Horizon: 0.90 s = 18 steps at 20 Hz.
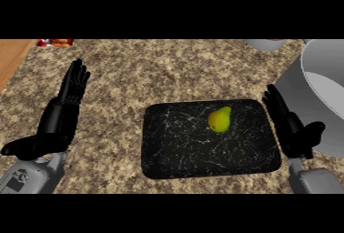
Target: Pick the pear from the tray and place it in the pot
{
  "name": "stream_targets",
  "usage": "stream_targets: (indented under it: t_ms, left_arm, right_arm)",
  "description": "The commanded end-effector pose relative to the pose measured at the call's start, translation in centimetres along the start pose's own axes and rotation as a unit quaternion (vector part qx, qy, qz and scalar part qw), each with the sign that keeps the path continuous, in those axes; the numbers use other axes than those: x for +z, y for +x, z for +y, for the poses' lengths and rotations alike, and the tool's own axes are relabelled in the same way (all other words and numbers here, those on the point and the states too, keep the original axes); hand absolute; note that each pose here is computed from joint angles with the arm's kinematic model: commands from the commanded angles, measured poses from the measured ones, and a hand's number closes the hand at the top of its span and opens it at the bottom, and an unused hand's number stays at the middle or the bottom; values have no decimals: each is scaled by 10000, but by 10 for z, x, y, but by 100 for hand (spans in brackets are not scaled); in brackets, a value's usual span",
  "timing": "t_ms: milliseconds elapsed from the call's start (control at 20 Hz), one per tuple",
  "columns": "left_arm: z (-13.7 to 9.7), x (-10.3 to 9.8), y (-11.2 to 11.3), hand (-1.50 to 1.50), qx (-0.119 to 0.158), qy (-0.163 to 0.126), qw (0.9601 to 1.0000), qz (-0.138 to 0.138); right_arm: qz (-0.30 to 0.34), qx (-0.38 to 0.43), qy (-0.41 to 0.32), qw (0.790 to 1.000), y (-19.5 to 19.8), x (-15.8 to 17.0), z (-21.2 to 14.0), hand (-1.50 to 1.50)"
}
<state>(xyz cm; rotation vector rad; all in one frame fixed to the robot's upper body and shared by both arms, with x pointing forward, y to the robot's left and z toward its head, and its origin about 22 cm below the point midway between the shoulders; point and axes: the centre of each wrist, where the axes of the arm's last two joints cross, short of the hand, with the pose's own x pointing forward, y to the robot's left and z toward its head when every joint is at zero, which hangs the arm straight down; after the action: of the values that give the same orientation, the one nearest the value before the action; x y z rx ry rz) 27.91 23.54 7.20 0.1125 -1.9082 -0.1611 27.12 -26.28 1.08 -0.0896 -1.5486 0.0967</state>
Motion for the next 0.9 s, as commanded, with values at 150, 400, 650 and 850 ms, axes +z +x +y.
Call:
stream_targets:
  t_ms: [150,400,650,850]
  left_arm:
    - [22,-12,4,0,110,608,9978,230]
    - [21,-15,-11,0,573,731,9928,750]
    - [28,-22,0,0,612,617,9933,768]
    - [54,-25,7,0,527,733,9928,783]
  right_arm:
    - [-1569,-1314,413,9780,40,-21,-83,150]
    - [-815,434,-1101,9896,5,-4,-154,-150]
    - [-2058,605,38,9767,-35,8,-150,-150]
    - [-1947,1357,428,9705,-18,0,-151,-150]
